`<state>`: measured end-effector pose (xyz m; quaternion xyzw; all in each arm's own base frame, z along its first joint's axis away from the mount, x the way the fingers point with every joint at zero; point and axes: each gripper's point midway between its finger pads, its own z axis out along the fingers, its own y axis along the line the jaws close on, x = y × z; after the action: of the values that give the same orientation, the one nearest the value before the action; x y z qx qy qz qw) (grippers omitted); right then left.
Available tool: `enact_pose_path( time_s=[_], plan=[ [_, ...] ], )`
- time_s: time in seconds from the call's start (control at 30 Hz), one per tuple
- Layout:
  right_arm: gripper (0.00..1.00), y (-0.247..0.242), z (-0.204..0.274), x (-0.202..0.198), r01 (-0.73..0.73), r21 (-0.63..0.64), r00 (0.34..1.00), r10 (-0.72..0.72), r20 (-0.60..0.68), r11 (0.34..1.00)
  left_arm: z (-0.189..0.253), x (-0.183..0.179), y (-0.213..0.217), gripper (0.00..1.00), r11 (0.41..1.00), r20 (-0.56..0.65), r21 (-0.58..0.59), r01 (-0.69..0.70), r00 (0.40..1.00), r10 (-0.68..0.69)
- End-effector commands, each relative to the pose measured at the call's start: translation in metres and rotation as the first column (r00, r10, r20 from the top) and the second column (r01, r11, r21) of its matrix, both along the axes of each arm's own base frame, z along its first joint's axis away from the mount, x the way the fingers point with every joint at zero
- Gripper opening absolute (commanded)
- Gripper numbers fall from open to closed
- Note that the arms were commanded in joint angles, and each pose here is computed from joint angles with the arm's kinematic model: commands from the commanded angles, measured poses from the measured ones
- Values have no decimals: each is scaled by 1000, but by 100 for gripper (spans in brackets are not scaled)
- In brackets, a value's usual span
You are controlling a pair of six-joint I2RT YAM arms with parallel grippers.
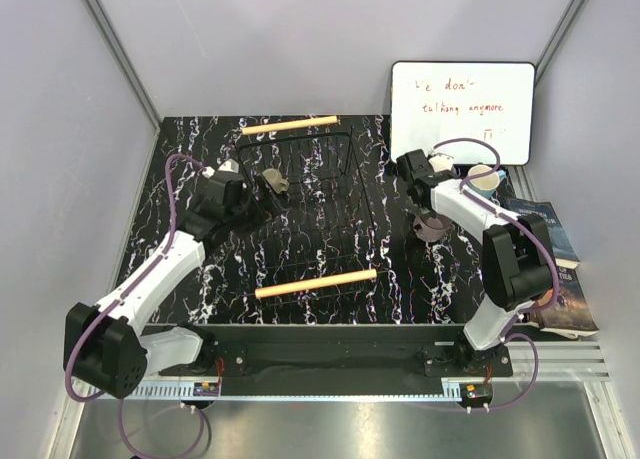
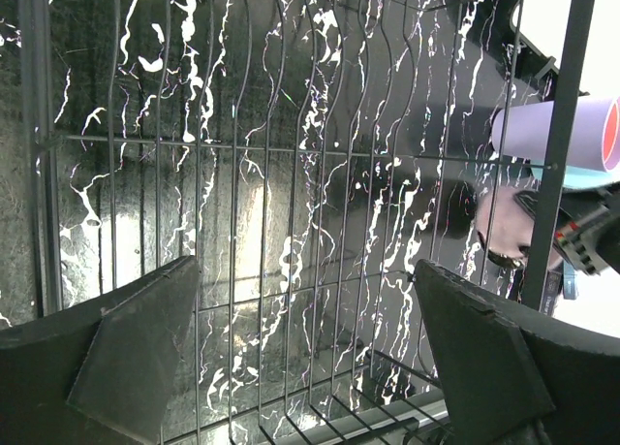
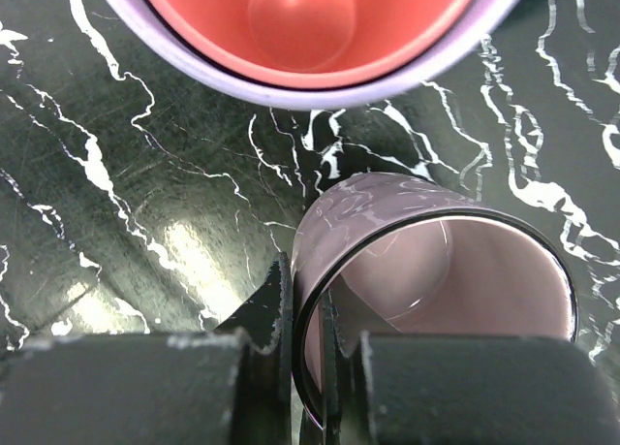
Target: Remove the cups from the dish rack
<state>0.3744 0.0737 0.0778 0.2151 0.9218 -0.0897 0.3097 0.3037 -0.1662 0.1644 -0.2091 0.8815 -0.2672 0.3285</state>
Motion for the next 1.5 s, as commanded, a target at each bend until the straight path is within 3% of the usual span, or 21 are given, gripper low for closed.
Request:
enact_pose_path(
  time_s=[0.0,0.3,0.4,0.63,0.87,1.03,1.2,1.47],
  plan=[
    [0,0,-2,17,15,19,998,-16,61,1000,6,-1,6,99,1000,37,21,-3,999,3],
    [0,7,-32,8,-9,51,1000,9,5,999,4,0,6,99,1000,30,28,1,1000,-2],
    [10,9,-24,7,-18,71,999,16,28,997,8,3,7,99,999,44,36,3,999,-5],
    [44,17,33,11,-85,123,985,65,162,989,17,8,10,99,998,55,64,-4,998,0],
    [58,32,86,10,-164,201,954,103,282,966,25,14,8,99,997,75,78,8,997,-14],
    [71,61,150,4,-335,299,876,179,447,893,61,34,26,99,980,167,194,-46,986,13],
    [75,82,187,-9,-475,334,803,245,543,814,80,64,42,99,932,175,352,-86,984,25],
    [75,103,232,-33,-626,338,686,291,666,703,28,124,39,99,855,32,515,-62,998,53]
  ],
)
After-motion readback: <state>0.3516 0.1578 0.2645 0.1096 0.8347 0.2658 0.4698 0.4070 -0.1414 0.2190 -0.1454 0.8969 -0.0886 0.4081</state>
